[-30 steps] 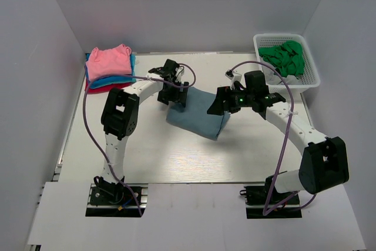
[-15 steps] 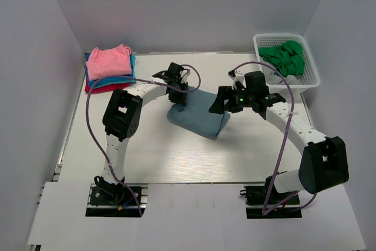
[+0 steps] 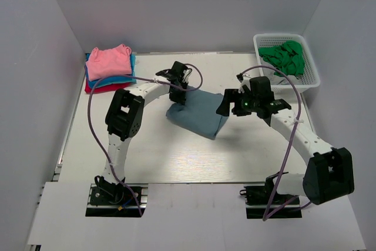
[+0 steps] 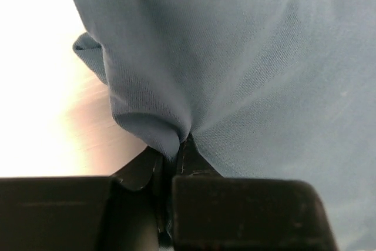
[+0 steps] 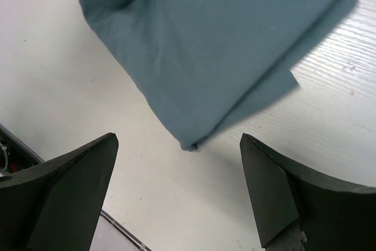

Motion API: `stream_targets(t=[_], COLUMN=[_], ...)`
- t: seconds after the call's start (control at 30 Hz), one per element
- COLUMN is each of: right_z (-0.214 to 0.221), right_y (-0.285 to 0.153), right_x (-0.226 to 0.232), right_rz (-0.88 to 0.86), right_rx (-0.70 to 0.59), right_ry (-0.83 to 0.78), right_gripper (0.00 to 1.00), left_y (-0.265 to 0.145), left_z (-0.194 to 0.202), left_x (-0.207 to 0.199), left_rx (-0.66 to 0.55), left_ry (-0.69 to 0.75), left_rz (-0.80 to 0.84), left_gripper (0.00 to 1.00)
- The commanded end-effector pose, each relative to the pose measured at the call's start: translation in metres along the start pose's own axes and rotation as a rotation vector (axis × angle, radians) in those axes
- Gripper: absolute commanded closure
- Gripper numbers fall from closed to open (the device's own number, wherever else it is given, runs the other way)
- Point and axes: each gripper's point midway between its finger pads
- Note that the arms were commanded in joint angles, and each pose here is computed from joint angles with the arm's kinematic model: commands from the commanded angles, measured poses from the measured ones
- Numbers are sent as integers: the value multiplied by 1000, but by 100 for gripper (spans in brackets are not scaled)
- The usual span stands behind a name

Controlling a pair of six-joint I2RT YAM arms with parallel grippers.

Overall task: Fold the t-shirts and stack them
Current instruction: Put the neatly folded tshirt into the corner of the board with the left arm

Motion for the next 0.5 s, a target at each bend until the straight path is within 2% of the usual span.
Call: stream_targets(t=[0.0,0.23,0.47], right_z=[-12,-21,-35], right_y=[-14,-25,-45], right_x=[-3,-13,-25], right_rz=[39,112,208], right_rx=[-83,-170,-281], right_ry=[-3,11,29], right_gripper=[10,10,10], left_y=[-34,-87,-128], left_z=[-16,-72,-107], left_x=[50,58,99], left_rx=[-39,-180,-263], left_ry=[30,105,94], left_rz=[-225,-293,-400], left_gripper=[100,100,100])
Point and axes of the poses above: each gripper's point midway between its finger pads, its own y axis out along the fingers, its own x axis along the line the jaws close on, z = x × y, and after that the axes turned 2 degrees about y, right-handed
